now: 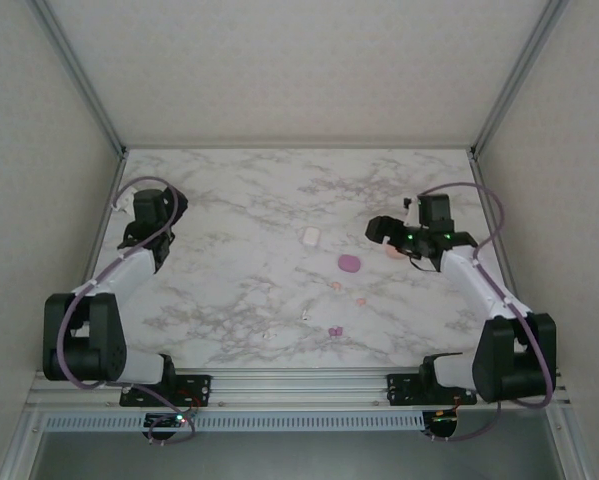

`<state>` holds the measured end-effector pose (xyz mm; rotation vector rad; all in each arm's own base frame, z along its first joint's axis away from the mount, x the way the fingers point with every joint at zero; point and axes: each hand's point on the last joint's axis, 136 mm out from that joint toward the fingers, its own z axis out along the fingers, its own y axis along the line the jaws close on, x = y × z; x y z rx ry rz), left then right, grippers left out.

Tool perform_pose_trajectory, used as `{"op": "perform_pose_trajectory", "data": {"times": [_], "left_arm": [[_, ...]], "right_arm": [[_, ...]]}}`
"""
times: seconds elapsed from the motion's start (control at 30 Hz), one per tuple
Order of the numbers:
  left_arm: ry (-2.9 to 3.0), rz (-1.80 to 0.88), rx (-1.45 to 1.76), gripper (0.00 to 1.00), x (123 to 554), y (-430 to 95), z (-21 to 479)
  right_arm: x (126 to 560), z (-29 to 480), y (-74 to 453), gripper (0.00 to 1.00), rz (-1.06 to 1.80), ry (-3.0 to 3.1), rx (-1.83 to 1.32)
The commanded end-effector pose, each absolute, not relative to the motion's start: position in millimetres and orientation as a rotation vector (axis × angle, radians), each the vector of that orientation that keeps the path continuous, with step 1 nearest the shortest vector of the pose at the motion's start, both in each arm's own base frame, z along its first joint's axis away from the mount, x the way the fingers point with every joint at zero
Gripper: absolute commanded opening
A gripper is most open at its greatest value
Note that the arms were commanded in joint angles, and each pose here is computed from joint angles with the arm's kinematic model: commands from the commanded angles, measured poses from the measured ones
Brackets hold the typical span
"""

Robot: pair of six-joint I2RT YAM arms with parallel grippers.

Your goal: Insert the wireless bluetooth earbuds into the charging case

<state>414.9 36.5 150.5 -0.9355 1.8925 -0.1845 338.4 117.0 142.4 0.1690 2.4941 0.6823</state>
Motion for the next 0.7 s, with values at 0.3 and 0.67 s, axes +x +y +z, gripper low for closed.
{"op": "perform_pose_trajectory", "data": {"times": [0.3,0.67], "left_arm": [[2.007,-0.289,-0.731,0.99,431.8,-20.0,150.8],[2.295,-0.476,-0.401,0.96,378.2,-98.7,124.3]], "right_arm": [[377.6,152.9,200.6,0.78,0.650,2.594,-0.192],[399.1,124.8,226.3,0.75,0.684,2.610,-0.464]]}}
